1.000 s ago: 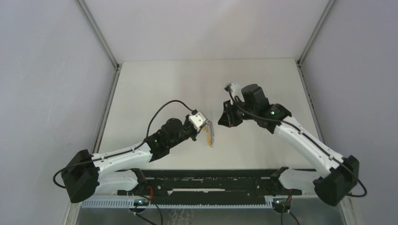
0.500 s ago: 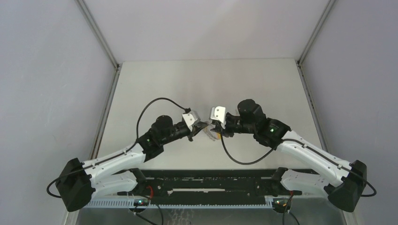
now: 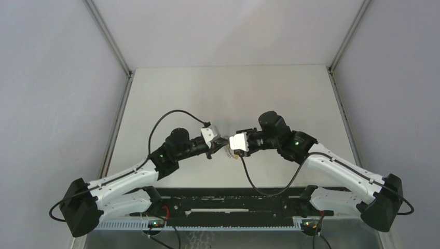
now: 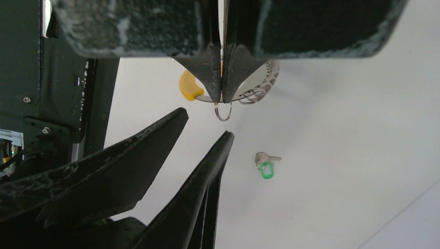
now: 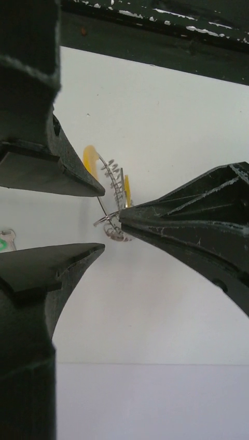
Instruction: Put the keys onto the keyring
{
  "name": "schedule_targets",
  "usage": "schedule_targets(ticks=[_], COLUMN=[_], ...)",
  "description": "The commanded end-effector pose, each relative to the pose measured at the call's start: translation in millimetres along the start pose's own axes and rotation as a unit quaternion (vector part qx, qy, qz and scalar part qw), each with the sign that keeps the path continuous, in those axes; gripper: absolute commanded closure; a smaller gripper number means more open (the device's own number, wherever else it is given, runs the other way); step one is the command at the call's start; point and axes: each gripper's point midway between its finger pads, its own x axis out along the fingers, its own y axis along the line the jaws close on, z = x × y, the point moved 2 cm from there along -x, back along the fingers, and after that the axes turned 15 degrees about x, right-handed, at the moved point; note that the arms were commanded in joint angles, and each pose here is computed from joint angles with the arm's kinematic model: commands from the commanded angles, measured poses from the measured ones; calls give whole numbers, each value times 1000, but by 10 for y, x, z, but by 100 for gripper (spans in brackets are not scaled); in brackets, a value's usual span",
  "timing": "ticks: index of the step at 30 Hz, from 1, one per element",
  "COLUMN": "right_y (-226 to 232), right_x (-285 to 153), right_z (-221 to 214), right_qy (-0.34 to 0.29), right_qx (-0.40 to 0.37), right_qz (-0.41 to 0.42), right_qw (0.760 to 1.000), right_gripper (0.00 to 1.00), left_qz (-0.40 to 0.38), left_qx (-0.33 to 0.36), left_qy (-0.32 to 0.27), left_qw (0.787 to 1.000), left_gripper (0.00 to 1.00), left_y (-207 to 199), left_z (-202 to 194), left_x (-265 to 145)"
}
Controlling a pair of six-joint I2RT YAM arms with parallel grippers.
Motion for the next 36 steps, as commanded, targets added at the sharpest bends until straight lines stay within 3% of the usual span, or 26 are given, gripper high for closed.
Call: schedule_targets(ticks=[1, 13, 20, 21, 27, 36], right_y=[38, 48, 17, 21, 29, 35], right_x=[70, 122, 126, 124, -9, -350], right_z=[30, 3, 1, 6, 237, 702], right_qy=[-3, 3, 9, 8, -57, -211], right_qx=[-33, -27, -22, -20, -14, -43], right_qz=[23, 34, 29, 30, 41, 21], right_qw=[999, 999, 999, 999, 997, 976], right_gripper=[62, 75, 100, 100, 100, 100], left_qz=[-1, -4, -9, -9, -5, -10], left_qx=[23, 23, 23, 22, -9, -63], left_qy=[-37, -40, -50, -51, -59, -92], left_qw=[999, 999, 998, 998, 998, 994], left_gripper=[100, 100, 100, 100, 100, 100], left_y=[33, 30, 15, 12, 49, 108], left_z=[201, 230, 281, 285, 218, 236], left_x=[-48, -49, -65, -68, -100, -154])
